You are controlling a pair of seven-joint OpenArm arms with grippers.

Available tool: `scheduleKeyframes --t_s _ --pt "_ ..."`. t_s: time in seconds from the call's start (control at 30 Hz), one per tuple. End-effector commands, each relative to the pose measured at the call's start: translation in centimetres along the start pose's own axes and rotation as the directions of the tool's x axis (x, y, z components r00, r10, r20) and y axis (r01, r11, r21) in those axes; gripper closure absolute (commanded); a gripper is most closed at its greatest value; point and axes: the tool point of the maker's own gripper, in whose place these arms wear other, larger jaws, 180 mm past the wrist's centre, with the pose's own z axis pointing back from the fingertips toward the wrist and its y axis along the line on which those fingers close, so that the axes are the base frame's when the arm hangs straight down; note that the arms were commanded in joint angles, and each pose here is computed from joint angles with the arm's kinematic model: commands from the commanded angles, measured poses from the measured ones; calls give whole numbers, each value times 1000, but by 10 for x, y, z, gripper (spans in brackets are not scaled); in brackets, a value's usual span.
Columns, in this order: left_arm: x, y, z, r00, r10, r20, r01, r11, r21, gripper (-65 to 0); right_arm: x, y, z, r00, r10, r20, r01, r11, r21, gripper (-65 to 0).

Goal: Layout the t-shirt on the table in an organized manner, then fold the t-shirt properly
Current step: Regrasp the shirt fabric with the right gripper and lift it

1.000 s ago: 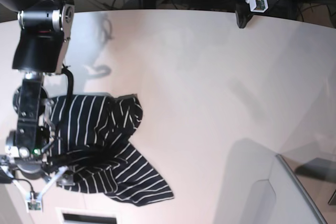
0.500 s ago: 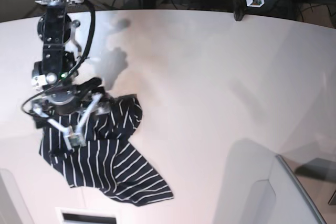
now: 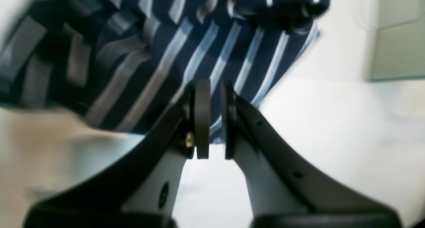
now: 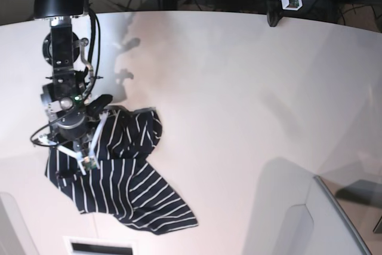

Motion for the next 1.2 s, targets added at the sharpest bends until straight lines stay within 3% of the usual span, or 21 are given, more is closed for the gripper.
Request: scheduleKeyframes --t_s 0.0,0.07,0.17,0.23,0.33,0.4,0.47,0.6,0.7,1.17 --pt "16 0 0 998 -4 55 4 1000 -4 0 23 3 1 995 56 79 -54 998 -22 -66" --pt "33 -4 -5 995 -4 101 6 1000 -16 0 30 10 -3 969 216 121 -203 973 -110 -69" --pt "55 -7 -10 987 -4 159 8 1000 -23 0 39 11 -5 910 379 169 -338 913 -228 -78" --pt "70 -11 -15 980 1 197 6 999 -32 0 43 16 -6 890 415 188 -368 899 -237 -174" --pt "76 -12 -17 977 10 214 -2 999 -33 0 57 15 -7 882 419 216 -366 897 -246 -390" --pt "77 -14 -17 976 12 216 -5 999 -37 0 68 25 -9 860 453 233 -400 884 -240 -515" --pt "76 -23 -19 977 18 215 -4 998 -63 0 75 32 -13 847 473 242 -422 876 -232 -567" --pt "75 -28 -20 977 18 213 -1 997 -77 0 75 50 -25 799 558 226 -515 828 -224 -570" --pt "75 -26 -19 977 16 211 -1 997 -73 0 74 59 -33 780 588 216 -552 808 -207 -570" --pt "72 -25 -18 979 17 204 -2 997 -71 0 67 46 -72 772 623 125 -602 780 -168 -545"
